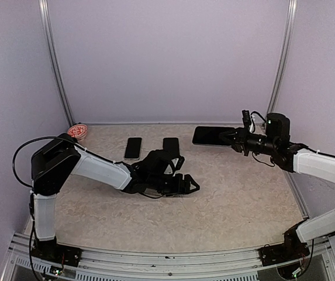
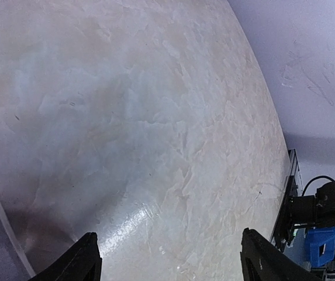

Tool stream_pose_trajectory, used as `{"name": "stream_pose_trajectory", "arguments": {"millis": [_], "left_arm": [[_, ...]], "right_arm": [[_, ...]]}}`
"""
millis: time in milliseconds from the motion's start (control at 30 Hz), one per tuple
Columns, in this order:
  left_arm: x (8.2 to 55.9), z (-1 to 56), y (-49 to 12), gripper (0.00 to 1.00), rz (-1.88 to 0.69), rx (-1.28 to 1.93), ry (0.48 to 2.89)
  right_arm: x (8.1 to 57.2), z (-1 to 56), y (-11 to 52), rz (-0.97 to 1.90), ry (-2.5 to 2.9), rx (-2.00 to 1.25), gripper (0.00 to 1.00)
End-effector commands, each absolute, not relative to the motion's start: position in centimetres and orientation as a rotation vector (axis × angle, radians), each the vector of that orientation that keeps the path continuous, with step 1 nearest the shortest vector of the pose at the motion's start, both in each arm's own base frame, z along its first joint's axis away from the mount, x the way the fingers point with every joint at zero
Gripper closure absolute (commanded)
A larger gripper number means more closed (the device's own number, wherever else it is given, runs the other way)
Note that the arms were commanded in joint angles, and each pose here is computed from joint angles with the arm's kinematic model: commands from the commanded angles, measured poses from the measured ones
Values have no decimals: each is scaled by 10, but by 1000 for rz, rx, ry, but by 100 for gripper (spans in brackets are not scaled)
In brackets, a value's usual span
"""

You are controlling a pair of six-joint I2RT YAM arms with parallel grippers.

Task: Put the phone into the phone case
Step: Move the phone case to the center of the board, then install the phone on the phone case.

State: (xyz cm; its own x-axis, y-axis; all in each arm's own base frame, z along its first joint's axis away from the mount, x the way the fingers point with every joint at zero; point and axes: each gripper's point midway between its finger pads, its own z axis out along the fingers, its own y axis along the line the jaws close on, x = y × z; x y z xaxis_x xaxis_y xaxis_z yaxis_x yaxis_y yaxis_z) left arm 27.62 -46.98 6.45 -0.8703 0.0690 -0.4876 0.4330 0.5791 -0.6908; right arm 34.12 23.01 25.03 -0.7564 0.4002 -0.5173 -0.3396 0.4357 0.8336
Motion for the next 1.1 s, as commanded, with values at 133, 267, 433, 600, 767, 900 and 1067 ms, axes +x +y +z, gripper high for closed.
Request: {"name": "stream_pose_trajectory", "arguments": {"millis": [133, 267, 433, 600, 767, 900, 1067], "left_arm": [[279, 71, -465, 15, -1208, 393, 2396], [287, 92, -444, 9, -1178, 362, 2346], [294, 132, -423, 1, -1175, 346, 2254], [299, 155, -400, 1, -1132, 313, 2204], [312, 165, -356, 1, -1072, 193, 2163], [320, 164, -317, 1, -1075, 79, 2146], [325, 157, -293, 1, -1055, 21, 2141]], "right_arm": [[338, 279, 210, 1332, 1914, 36, 100], [339, 281, 205, 1318, 1906, 50, 100], [341, 275, 204, 1311, 1919, 65, 100], [341, 262, 213, 1358, 1934, 42, 100], [338, 247, 230, 1370, 1978, 11, 100], [336, 234, 249, 1392, 2020, -9, 100], [329, 219, 278, 1476, 2049, -23, 100]]}}
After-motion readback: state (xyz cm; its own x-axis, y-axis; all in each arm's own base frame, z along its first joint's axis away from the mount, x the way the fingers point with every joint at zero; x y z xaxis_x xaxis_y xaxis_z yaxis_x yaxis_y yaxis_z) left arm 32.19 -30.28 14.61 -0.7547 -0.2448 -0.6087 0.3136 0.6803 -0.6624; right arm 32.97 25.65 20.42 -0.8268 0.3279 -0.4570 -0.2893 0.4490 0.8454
